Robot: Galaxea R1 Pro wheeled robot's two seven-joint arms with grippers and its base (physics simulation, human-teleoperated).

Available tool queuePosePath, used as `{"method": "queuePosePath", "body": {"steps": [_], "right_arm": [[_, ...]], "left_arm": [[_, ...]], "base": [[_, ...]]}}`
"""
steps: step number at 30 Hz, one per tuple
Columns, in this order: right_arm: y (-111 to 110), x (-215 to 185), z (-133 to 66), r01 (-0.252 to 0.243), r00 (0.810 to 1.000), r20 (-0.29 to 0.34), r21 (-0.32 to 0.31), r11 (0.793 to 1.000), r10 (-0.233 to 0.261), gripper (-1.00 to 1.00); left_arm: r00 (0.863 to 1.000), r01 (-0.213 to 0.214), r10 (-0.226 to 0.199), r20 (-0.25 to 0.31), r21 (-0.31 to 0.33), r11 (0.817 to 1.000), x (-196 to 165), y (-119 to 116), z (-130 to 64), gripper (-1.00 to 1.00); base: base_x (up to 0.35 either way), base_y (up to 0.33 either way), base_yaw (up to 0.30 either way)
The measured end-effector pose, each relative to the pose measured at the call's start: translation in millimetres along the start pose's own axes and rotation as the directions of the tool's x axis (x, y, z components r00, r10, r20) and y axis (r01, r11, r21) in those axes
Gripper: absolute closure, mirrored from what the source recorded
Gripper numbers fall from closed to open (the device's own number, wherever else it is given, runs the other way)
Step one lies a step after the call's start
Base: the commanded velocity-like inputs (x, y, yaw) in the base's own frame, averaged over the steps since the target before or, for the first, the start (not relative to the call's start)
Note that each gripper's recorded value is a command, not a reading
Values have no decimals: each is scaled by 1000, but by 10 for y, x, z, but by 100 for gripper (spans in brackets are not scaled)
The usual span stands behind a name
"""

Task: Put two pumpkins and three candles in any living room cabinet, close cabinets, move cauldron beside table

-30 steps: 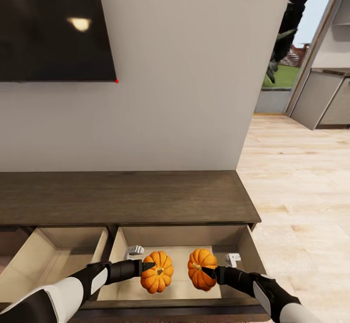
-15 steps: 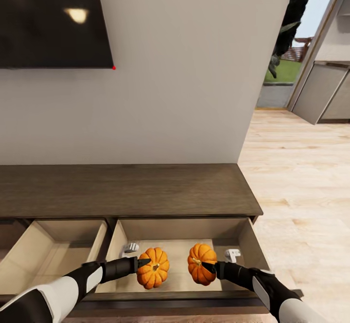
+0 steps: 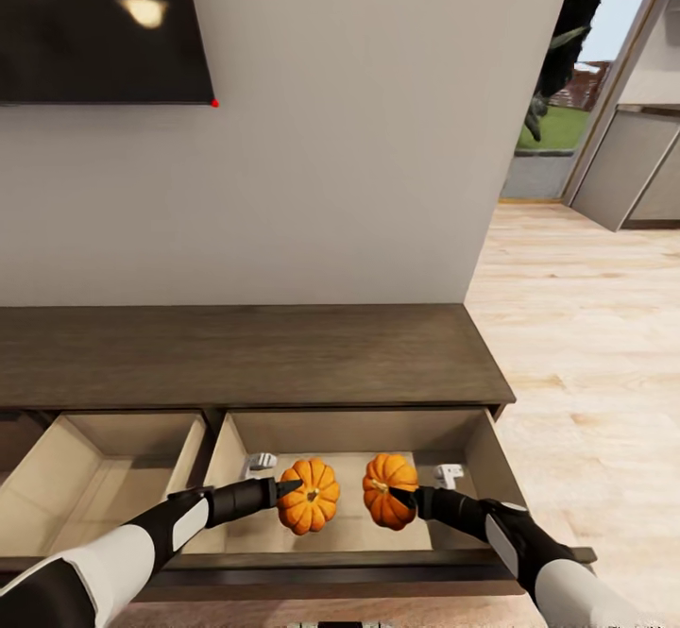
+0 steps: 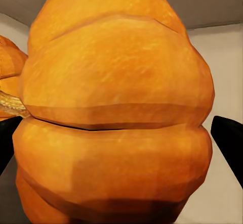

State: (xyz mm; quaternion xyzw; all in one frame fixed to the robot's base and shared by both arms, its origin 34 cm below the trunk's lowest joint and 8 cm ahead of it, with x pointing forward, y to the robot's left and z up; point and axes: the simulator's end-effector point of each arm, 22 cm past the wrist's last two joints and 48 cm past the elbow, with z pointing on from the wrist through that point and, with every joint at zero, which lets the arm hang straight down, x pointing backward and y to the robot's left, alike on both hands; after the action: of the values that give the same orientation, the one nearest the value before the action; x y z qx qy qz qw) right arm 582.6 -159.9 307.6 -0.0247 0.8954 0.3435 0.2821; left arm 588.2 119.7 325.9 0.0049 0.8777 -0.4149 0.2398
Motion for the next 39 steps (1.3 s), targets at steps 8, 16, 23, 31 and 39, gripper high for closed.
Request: {"method": "queuePosePath", "body": {"steps": [8, 16, 23, 31, 39], "right_arm": [[-97, -45, 106, 15, 1000, 16, -1, 1000, -15, 100], [-220, 17, 191, 19, 1000, 17, 5, 1000, -20, 100], [-315, -2, 254, 29, 999, 19, 13, 1000, -29, 100], [-347, 17, 262, 1, 1000, 7, 12, 1000, -1, 100], [-350, 50, 259, -11, 1000, -8, 13, 1000, 12, 100]], "left_arm": [[1000, 2, -2, 26, 15, 1000, -57, 80, 122, 100], [999, 20, -21, 34, 18, 1000, -2, 304, 96, 100], [999, 40, -40, 19, 23, 999, 77, 453, 103, 100], [997, 55, -58, 56, 42, 998, -41, 381, 178, 100], [990, 84, -92, 111, 74, 994, -203, 311, 172, 100]], "base": [[0, 0, 0], [0, 0, 0], [0, 0, 0], [0, 0, 0], [0, 0, 0]]}}
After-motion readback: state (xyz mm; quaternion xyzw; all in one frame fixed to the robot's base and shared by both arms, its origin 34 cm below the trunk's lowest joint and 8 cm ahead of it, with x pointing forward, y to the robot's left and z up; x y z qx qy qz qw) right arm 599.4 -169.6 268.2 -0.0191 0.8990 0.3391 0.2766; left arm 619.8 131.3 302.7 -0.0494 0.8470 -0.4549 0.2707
